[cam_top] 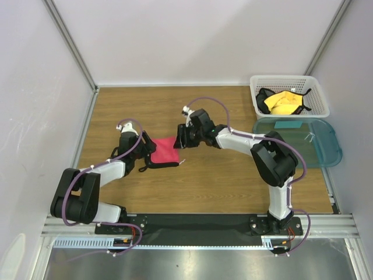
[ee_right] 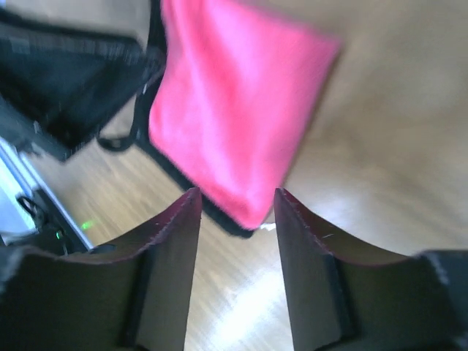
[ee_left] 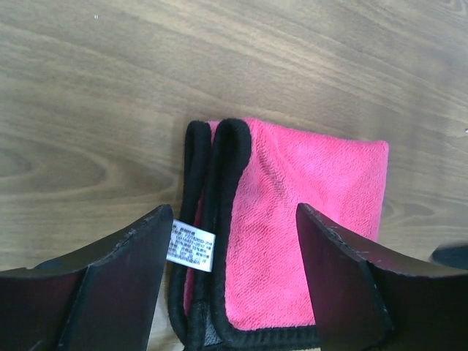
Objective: Fold and stack the towels
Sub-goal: Smooth out wrinkles on the folded towel, then neatly place the folded towel into the bin
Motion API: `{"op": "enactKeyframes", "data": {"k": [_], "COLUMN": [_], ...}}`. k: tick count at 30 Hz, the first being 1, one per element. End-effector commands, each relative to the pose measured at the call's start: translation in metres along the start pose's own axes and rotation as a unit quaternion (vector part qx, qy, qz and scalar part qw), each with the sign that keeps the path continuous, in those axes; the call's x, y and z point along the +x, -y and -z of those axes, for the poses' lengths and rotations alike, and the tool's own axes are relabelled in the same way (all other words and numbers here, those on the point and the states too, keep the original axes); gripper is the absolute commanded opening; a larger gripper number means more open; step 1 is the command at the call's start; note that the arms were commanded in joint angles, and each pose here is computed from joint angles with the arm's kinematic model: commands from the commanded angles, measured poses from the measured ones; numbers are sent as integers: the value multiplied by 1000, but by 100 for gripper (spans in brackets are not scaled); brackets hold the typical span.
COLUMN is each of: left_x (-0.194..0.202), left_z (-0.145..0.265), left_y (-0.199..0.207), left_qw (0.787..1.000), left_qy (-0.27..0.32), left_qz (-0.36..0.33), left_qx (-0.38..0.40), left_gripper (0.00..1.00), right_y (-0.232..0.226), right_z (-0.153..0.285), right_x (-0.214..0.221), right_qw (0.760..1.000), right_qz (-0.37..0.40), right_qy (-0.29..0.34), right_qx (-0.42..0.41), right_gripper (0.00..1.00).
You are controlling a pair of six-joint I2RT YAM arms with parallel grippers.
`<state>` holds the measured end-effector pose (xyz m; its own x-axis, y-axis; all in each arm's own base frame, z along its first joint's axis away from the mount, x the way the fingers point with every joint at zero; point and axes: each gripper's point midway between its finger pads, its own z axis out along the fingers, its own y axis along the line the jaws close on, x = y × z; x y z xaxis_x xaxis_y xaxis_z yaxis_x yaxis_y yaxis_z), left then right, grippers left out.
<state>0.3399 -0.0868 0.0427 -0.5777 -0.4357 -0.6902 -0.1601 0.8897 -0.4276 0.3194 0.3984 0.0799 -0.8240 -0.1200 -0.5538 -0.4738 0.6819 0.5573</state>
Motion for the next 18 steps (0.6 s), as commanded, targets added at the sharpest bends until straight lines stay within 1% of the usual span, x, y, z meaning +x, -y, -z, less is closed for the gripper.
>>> {"op": "enactKeyframes", "data": {"k": [1,5,8,14,15,18], "left_x": [-15,-15,-14,-12,-11,-10], "left_z": [-2,0,0,2,2,4], "left_y": [10,9,9,12,15,14], "left_qw": [999,999,999,999,999,999], "left_qy": [18,19,17,13,8,7], "left_qz": [-27,-31,-30,-30,-30,-30], "left_qx": [13,12,13,23,32,31], "left_gripper": [74,74,72,72,72,72], "right_y": [-1,8,12,15,14,15], "right_z": [12,1,-8,-19,-23,-30], "right_x": [-36,-36,-34,-29,-32,-29], "right_qw": [999,999,999,998,998,998], "right_qz": [-4,-12,-27,-43,-41,-46], "right_qy": [43,41,40,36,43,40], "right_qx": [1,9,9,8,2,0], "right_gripper": [52,62,66,67,67,65]}}
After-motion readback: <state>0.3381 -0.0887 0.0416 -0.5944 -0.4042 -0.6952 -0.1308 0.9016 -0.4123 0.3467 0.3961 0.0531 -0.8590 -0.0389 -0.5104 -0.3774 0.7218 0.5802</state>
